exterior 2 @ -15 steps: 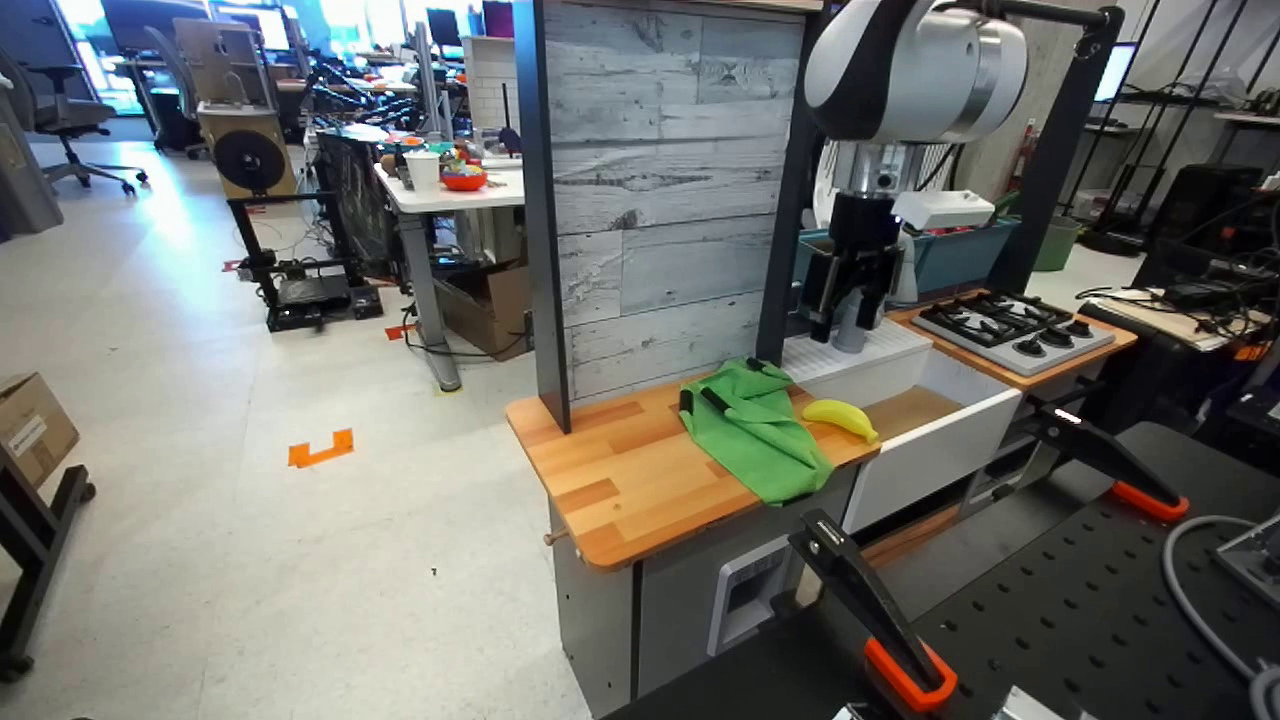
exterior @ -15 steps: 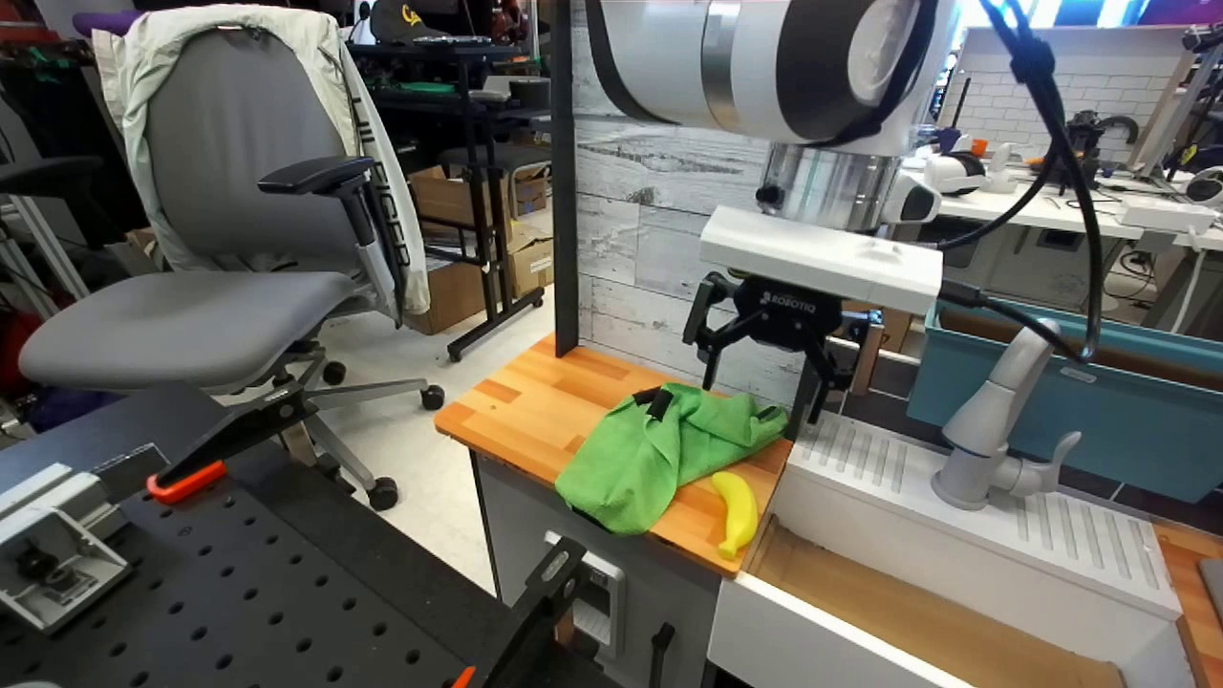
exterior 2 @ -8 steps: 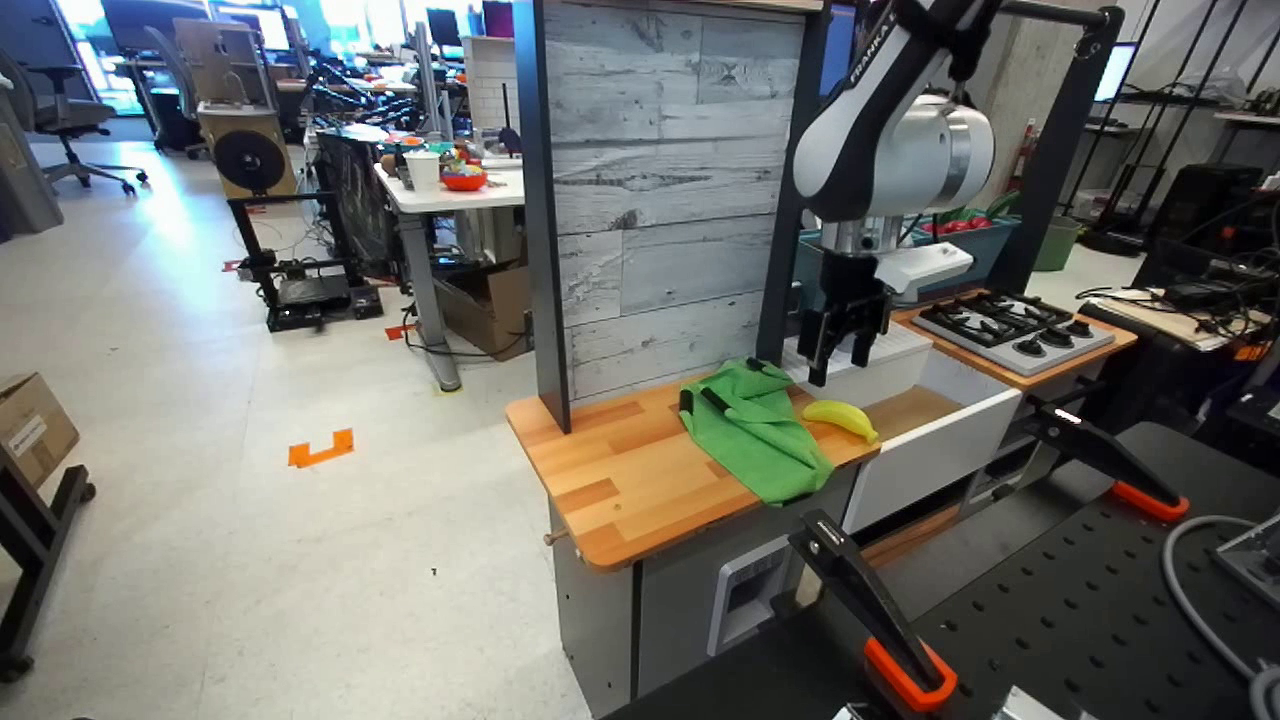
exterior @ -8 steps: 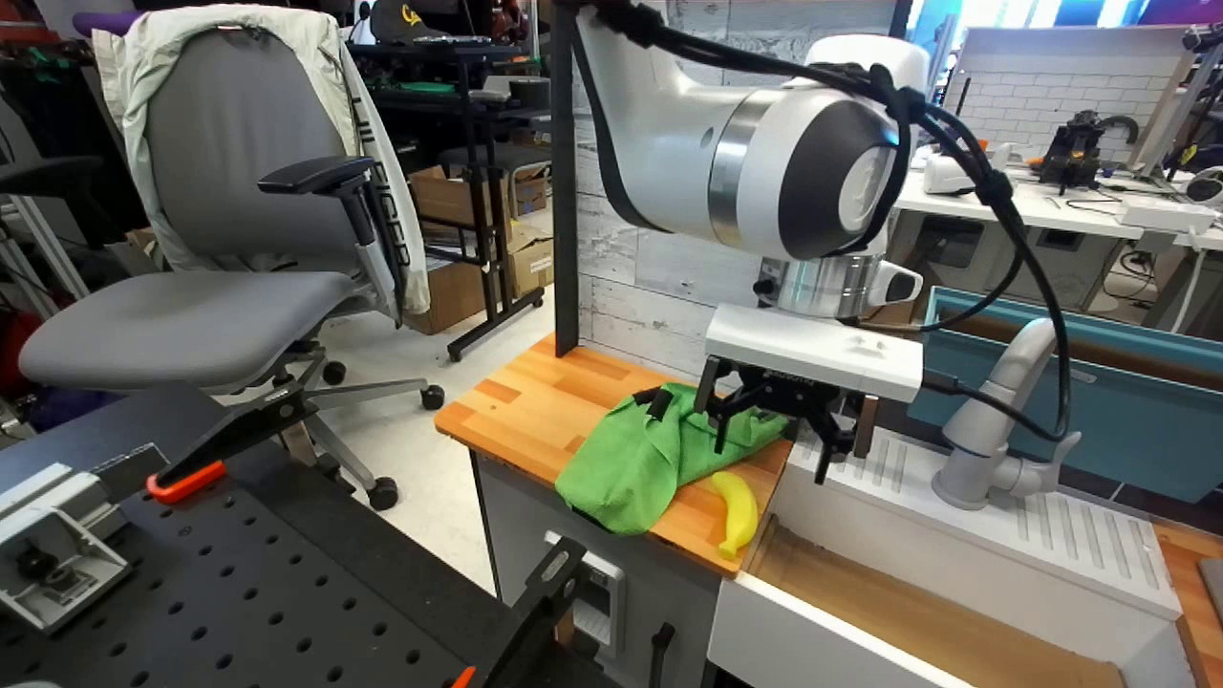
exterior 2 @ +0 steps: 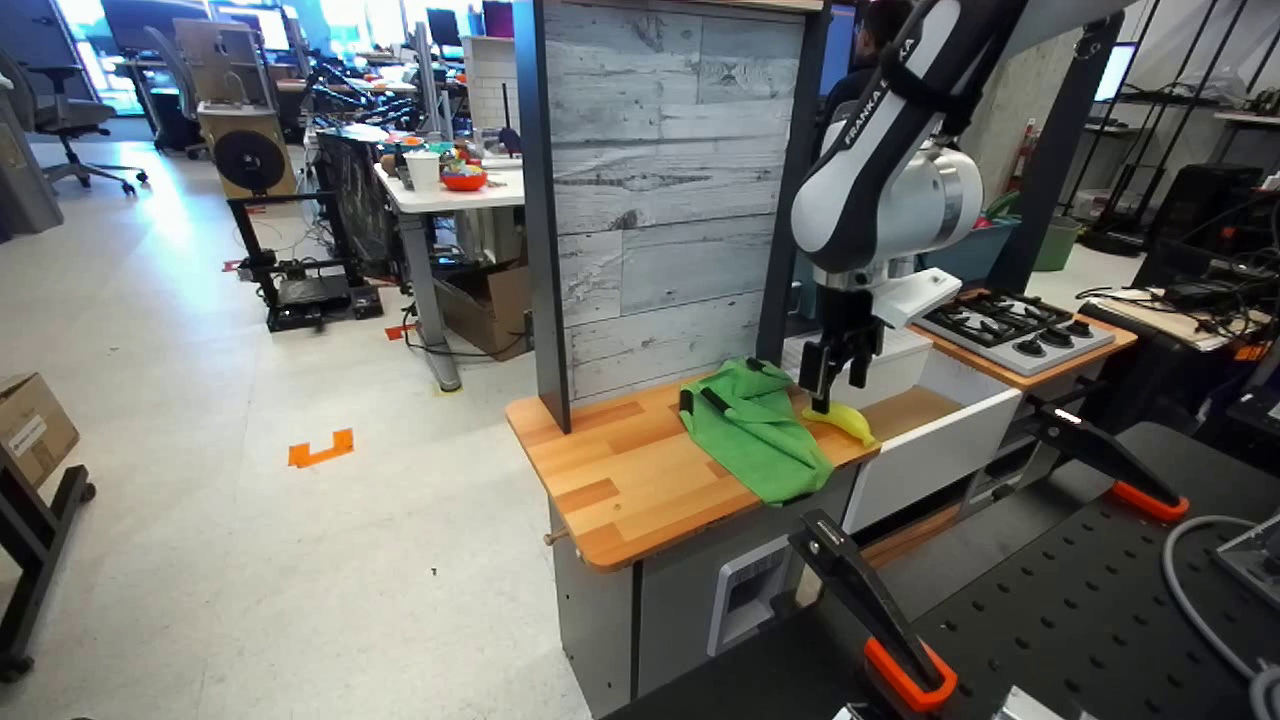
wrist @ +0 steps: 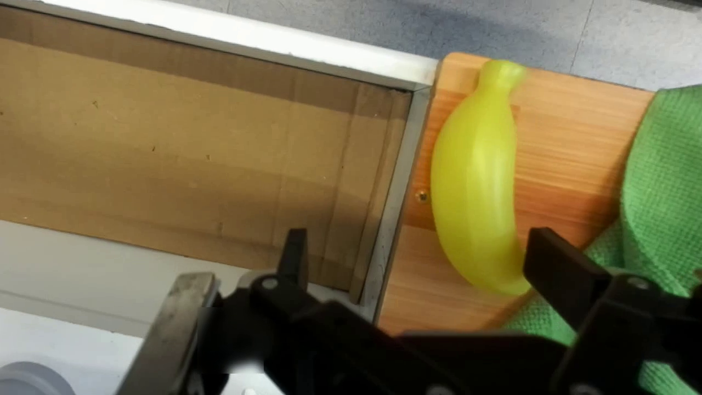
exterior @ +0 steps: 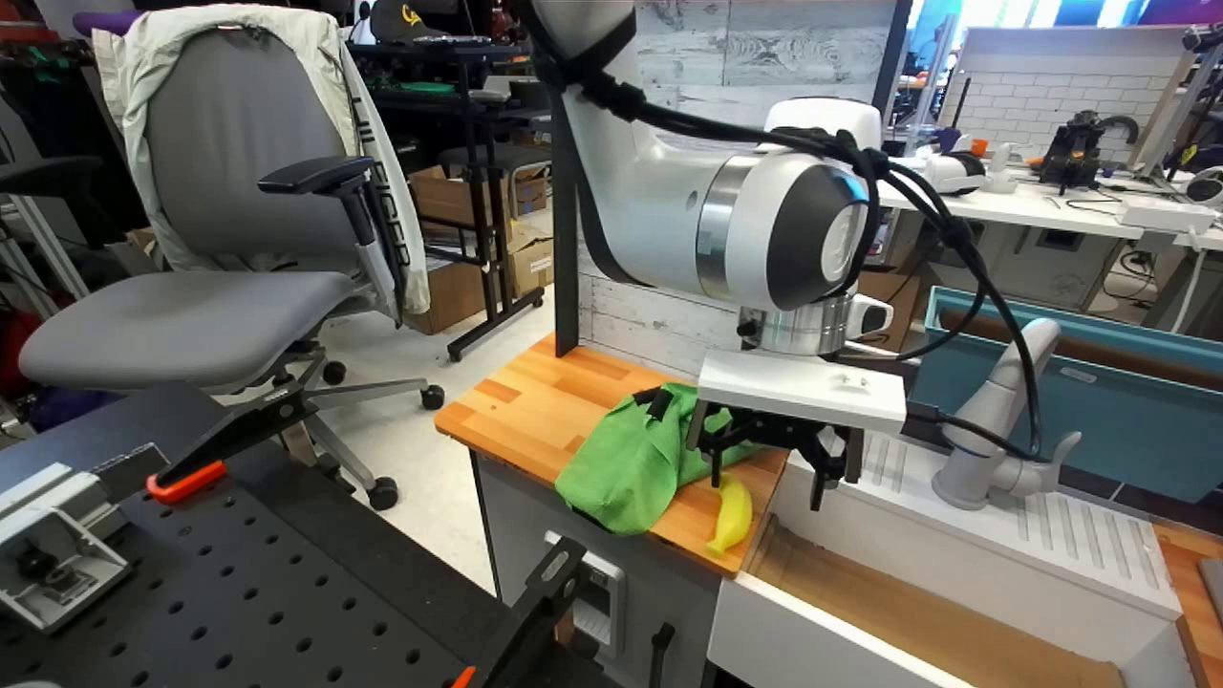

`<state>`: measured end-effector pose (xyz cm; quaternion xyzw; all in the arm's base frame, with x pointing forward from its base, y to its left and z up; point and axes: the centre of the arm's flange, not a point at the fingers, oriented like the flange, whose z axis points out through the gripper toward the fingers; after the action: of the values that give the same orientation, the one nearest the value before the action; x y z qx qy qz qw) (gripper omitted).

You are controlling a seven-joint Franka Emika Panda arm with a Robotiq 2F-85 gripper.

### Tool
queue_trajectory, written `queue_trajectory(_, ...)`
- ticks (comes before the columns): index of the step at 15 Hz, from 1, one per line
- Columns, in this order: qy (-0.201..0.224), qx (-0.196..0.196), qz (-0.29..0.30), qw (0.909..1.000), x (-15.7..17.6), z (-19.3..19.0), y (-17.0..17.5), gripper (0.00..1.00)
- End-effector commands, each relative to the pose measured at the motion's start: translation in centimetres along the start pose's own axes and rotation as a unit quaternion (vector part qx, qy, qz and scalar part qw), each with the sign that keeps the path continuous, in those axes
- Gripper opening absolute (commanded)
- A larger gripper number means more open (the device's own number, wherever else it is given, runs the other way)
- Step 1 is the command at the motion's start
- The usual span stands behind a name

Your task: Move the banana to the left

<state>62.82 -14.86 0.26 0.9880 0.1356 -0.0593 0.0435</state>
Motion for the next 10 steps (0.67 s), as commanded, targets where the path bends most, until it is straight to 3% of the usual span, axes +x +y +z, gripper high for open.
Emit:
queue_trajectory(1,0.003,-0.022,-0.018,0.9996,0.49,0.65,-0.73,1.00)
queue_trajectory(2,0.001,-0.023,-0.022,0.9995,0.56,0.76,-0.86,0.75)
queue_trajectory(3,0.000,-0.026,-0.026,0.9993,0.66,0.87,-0.94,0.74)
queue_trajectory(10,-0.005,-0.025,-0.029,0.9992,0.76,1.05,-0.86,0.20)
